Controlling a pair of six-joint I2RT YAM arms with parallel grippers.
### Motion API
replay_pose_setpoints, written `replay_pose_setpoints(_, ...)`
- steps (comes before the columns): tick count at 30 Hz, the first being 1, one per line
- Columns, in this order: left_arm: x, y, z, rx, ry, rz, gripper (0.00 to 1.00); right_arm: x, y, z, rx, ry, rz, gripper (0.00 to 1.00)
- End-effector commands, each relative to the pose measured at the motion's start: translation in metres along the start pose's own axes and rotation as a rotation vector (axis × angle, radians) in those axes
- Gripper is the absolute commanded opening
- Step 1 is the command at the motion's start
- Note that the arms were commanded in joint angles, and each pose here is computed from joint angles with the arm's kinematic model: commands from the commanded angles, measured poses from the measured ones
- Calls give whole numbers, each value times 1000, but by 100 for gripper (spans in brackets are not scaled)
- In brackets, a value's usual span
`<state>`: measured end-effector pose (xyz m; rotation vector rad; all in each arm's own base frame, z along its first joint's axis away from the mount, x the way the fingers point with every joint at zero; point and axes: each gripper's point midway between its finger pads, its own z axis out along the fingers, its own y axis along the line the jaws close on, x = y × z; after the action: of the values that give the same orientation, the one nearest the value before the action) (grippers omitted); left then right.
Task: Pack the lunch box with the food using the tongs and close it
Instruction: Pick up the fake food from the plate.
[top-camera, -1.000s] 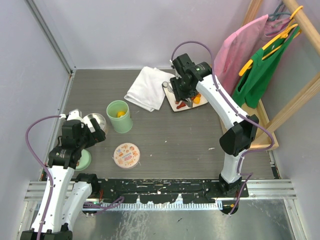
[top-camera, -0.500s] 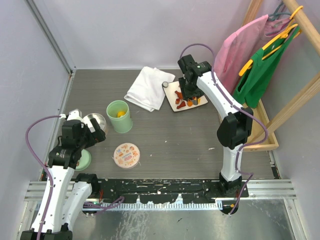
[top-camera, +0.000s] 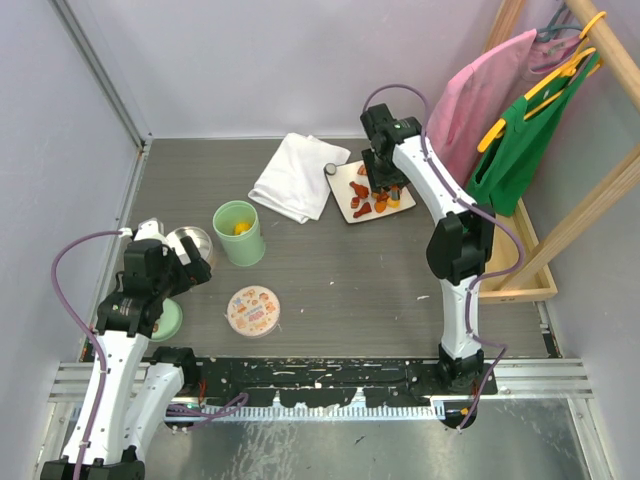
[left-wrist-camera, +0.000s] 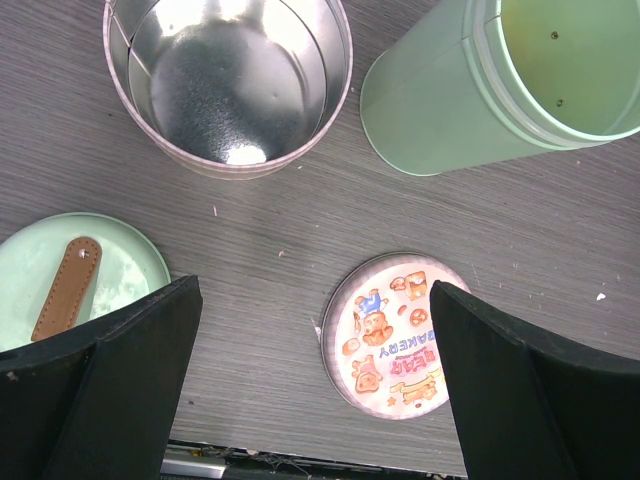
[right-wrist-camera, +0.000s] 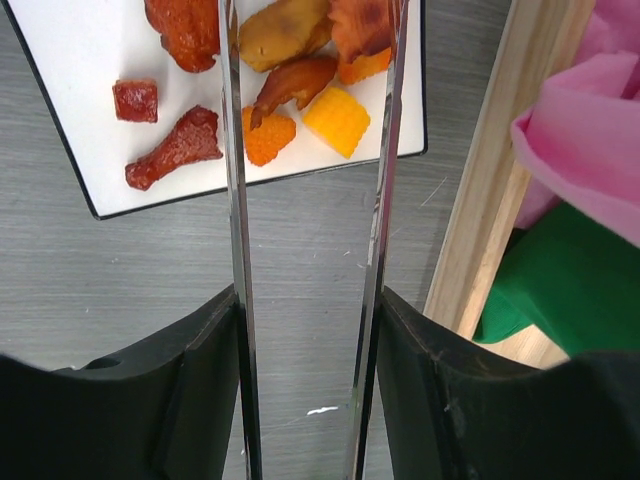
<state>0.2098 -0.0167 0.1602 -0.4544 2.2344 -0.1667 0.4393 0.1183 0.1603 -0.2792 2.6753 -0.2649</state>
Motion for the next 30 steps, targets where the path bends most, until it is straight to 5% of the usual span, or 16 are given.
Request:
replay_pose_setpoints(1, -14, -6, -1, 24, -56, 4, 98, -24, -6, -7, -8, -78, -21, 56)
replay_pose_setpoints(30, -13, -7, -1, 29, -56, 6, 98, -31, -9, 37, -16, -44, -111, 56)
